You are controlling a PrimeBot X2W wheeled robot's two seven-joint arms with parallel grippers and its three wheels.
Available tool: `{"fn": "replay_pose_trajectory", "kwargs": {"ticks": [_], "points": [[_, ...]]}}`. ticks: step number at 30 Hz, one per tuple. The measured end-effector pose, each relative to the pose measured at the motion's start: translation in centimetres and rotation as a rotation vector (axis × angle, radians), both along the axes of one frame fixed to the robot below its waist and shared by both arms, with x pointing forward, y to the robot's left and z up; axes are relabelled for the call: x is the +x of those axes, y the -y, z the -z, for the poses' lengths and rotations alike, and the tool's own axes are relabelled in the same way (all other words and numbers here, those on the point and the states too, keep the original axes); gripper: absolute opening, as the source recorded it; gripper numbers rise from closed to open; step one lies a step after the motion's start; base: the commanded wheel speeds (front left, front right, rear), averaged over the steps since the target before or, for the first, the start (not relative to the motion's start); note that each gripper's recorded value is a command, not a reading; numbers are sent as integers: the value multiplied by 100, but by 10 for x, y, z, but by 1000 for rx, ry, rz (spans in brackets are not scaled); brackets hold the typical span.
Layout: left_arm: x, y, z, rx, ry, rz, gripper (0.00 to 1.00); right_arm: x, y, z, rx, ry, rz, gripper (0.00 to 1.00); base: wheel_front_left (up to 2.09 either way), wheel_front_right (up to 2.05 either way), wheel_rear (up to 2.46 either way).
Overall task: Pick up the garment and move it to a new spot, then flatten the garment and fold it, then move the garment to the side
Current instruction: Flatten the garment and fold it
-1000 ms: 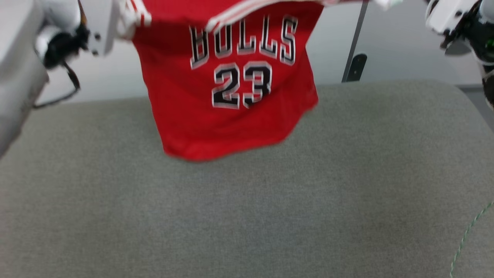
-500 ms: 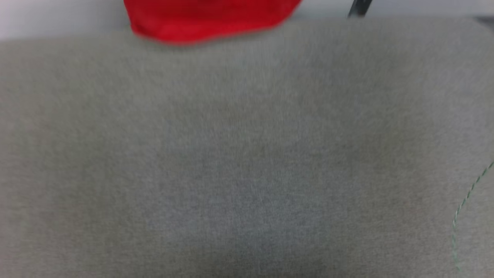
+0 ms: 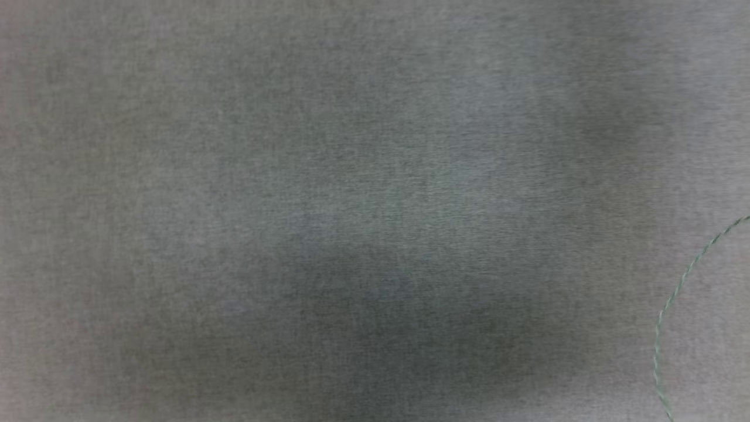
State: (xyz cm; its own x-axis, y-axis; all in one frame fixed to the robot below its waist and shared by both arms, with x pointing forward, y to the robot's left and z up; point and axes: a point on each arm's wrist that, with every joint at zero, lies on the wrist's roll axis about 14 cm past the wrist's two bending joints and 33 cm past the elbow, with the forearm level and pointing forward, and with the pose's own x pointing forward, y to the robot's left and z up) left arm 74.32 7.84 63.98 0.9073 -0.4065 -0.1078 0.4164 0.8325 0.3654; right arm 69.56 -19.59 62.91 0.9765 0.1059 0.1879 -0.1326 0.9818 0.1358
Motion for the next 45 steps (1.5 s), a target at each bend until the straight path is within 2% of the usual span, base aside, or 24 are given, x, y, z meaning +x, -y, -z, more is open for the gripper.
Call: {"fn": "replay_pose_trajectory", "kwargs": {"ticks": [3,9,19,37,45], "points": [[-3,-6,38,-1,-74,-3,0,2,-11,28,3,-50,-27,0,0,0,0],[-28,-23,82,-18,-217,-26,0,-15,-20,56,19,-193,-91,0,0,0,0],[-105,-46,108,-37,-411,-42,0,-95,4,91,89,-461,-148,0,0,0,0],[-235,-71,117,-67,-482,9,0,-254,15,133,185,-705,-265,0,0,0,0],[-268,-78,142,-110,-535,10,0,-291,16,159,242,-784,-276,0,0,0,0]]}}
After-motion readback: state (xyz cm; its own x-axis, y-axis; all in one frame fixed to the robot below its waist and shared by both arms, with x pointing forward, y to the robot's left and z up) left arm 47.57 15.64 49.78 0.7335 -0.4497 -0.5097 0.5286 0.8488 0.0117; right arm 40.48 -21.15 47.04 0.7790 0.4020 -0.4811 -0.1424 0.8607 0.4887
